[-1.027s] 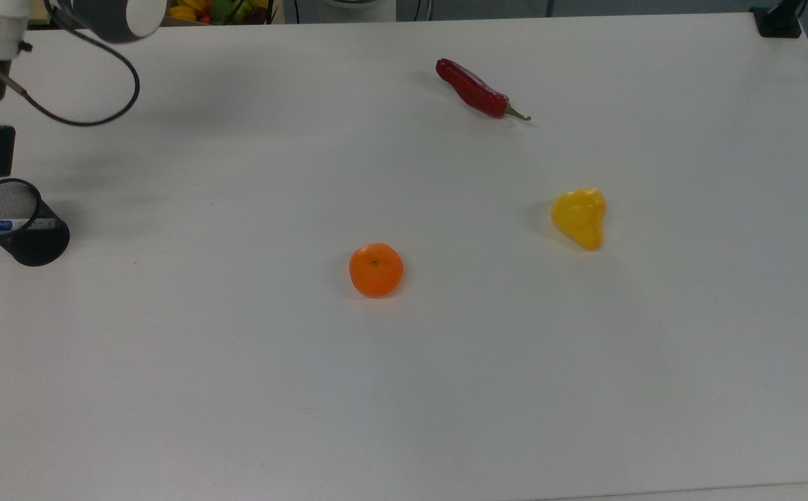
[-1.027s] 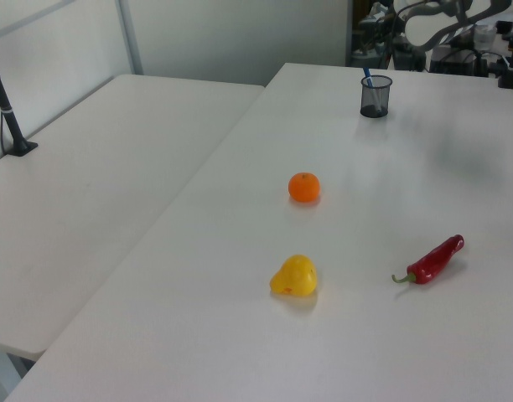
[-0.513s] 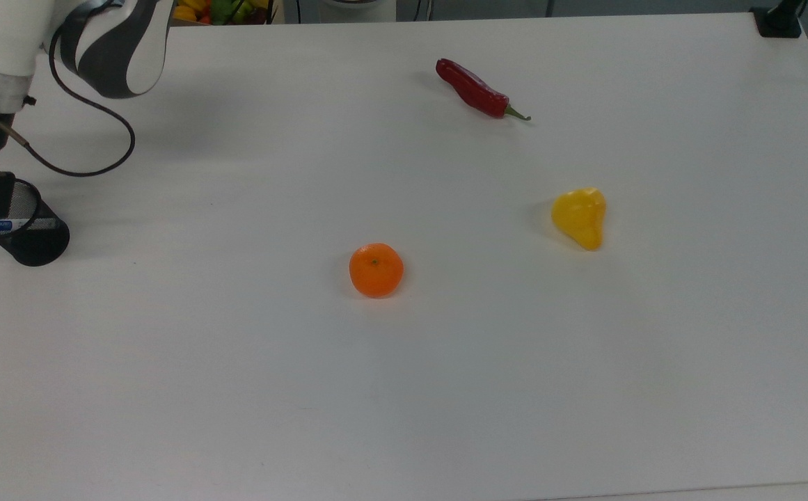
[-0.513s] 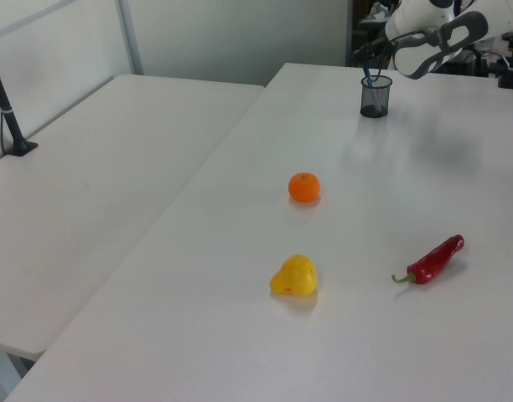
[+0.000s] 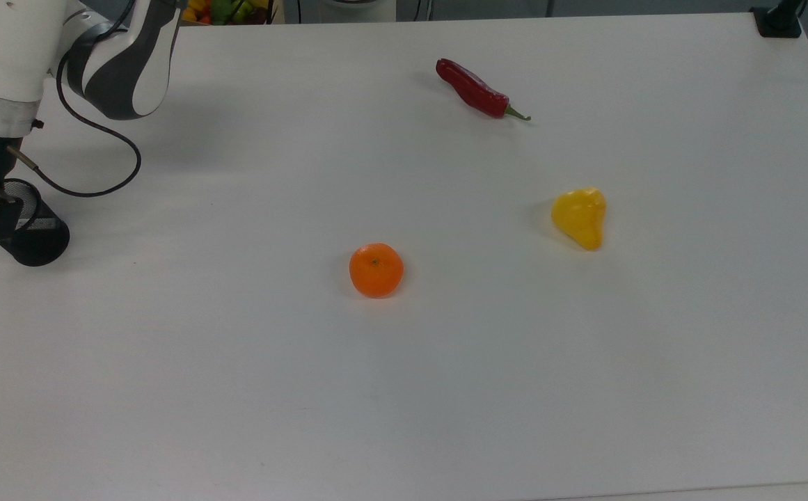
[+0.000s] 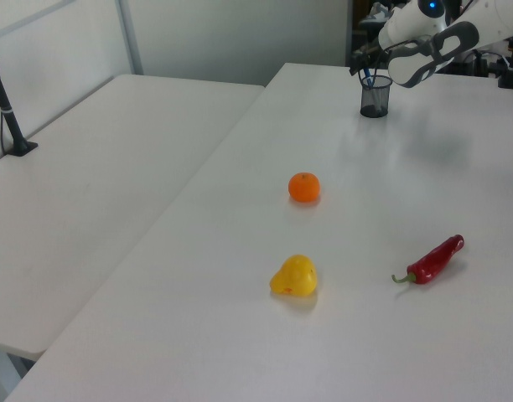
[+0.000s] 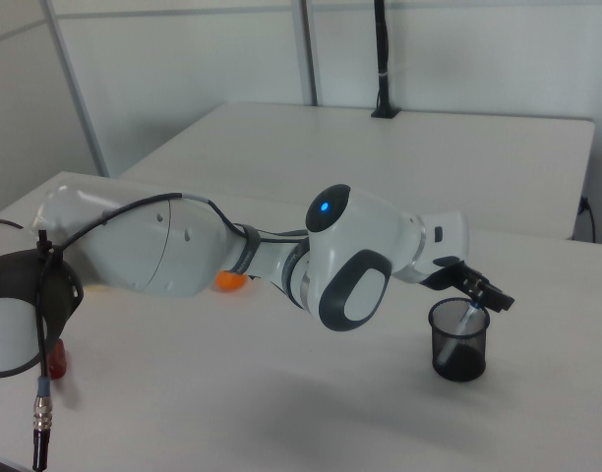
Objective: Take marker pen
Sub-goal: 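Lower the gripper over the cup onto the blue-capped marker, then close the gripper on the marker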
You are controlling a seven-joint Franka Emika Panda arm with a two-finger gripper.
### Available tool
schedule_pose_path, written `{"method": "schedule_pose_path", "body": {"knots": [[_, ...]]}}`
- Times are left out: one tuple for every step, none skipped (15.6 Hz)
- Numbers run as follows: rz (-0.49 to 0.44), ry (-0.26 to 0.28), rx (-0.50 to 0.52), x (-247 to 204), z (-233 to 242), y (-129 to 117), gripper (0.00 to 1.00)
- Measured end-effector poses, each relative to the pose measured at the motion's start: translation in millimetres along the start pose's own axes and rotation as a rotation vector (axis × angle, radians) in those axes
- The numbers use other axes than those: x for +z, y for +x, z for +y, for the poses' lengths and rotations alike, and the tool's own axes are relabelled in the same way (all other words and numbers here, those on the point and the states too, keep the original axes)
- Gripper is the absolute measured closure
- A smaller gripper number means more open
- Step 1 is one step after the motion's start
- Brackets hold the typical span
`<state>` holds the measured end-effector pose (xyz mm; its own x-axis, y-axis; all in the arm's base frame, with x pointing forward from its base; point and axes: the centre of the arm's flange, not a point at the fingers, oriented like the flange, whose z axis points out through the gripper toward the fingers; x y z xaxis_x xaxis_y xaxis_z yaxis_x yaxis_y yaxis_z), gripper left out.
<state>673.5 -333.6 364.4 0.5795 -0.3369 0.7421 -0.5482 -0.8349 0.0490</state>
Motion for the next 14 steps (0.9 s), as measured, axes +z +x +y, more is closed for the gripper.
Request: {"method": "schedule_pose_path", "body": {"knots": [[0.001, 0.003, 0.0, -0.2, -1.5, 0.2, 0.28], [0.001, 0.006, -0.001, -0.4, -3.4, 0.4, 0.4], [0.002, 0.009, -0.001, -0.7, -5.2, 0.6, 0.48], [0.003, 0.011, -0.001, -1.0, -6.6, 1.0, 0.54], [0.004, 0.012, -0.002, -1.4, -7.5, 1.5, 0.54], [0.004, 0.013, -0.002, -1.5, -7.8, 1.6, 0.54], [0.004, 0.013, -0.002, -1.6, -7.9, 1.6, 0.53], [0.004, 0.013, -0.003, -1.7, -8.1, 1.6, 0.53], [0.003, 0.013, -0.004, -1.7, -8.2, 1.1, 0.53], [0.0, 0.013, -0.007, -1.3, -8.1, -0.2, 0.53], [-0.004, 0.012, -0.011, -1.0, -7.7, -2.0, 0.54], [-0.009, 0.011, -0.015, -1.0, -6.8, -4.5, 0.54], [-0.016, 0.01, -0.017, -1.4, -5.6, -7.4, 0.54], [-0.023, 0.009, -0.02, -2.5, -4.2, -9.9, 0.55]]}}
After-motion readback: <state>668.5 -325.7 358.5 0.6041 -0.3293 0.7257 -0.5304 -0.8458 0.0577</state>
